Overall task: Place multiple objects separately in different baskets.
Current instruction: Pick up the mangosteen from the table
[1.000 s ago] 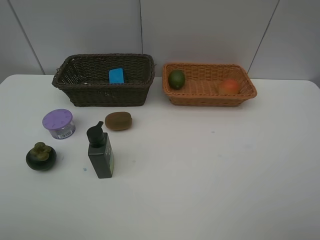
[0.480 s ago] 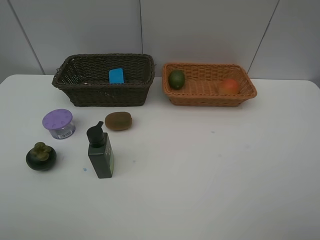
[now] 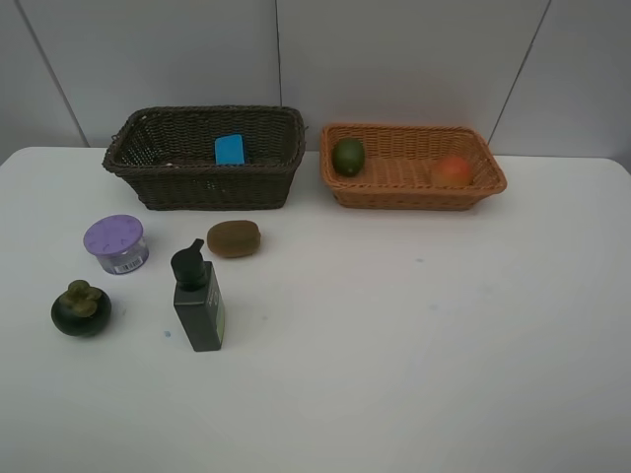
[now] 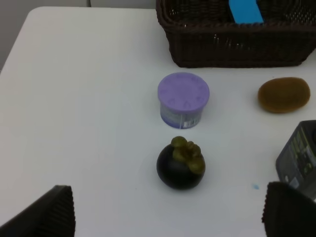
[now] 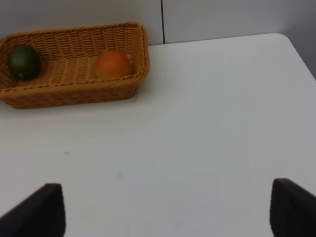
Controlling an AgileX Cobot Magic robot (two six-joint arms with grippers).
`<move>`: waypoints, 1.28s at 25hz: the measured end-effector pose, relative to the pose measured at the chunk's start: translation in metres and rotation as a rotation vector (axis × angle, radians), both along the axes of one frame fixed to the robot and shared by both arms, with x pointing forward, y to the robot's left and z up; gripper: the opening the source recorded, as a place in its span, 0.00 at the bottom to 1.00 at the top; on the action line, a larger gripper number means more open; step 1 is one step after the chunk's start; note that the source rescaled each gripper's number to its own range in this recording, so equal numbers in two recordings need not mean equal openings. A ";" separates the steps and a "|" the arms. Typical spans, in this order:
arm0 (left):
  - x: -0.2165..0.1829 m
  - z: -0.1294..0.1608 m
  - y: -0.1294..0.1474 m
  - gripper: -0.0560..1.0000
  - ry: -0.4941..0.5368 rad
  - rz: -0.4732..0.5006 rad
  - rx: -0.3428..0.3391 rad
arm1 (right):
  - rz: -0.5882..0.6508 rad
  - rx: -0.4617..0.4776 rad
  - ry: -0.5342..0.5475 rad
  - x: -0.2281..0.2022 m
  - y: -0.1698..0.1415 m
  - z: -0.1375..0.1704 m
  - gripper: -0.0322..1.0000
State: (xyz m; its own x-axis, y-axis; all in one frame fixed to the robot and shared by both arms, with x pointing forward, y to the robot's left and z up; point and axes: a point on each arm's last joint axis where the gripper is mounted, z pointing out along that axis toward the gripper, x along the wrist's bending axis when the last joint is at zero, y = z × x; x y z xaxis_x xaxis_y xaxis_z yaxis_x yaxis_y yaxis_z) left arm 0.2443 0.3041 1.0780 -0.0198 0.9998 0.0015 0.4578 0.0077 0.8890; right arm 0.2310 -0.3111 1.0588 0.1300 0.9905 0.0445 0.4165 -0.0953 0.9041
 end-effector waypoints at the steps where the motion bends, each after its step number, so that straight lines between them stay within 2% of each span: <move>1: 0.006 0.007 0.001 1.00 0.017 0.005 0.009 | 0.000 0.000 0.000 0.000 0.000 0.000 1.00; 7: 0.073 0.051 0.002 1.00 0.176 0.012 0.038 | 0.000 0.000 0.000 0.000 0.000 0.000 1.00; 11: 0.131 0.052 0.001 1.00 0.333 0.008 0.041 | 0.000 0.000 0.000 0.000 0.000 0.000 1.00; 16: 0.188 0.021 0.000 1.00 0.529 0.003 0.040 | 0.000 0.000 0.000 0.000 0.000 0.000 1.00; 20: 0.214 -0.006 -0.003 1.00 0.645 -0.008 0.031 | 0.000 0.000 0.000 0.000 0.000 0.000 1.00; 28: 0.239 -0.043 -0.023 1.00 0.769 -0.082 0.048 | 0.000 0.000 0.000 0.000 0.000 0.000 1.00; 32: 0.240 -0.071 -0.024 1.00 0.785 -0.087 0.034 | 0.000 0.000 0.000 0.000 0.000 0.000 1.00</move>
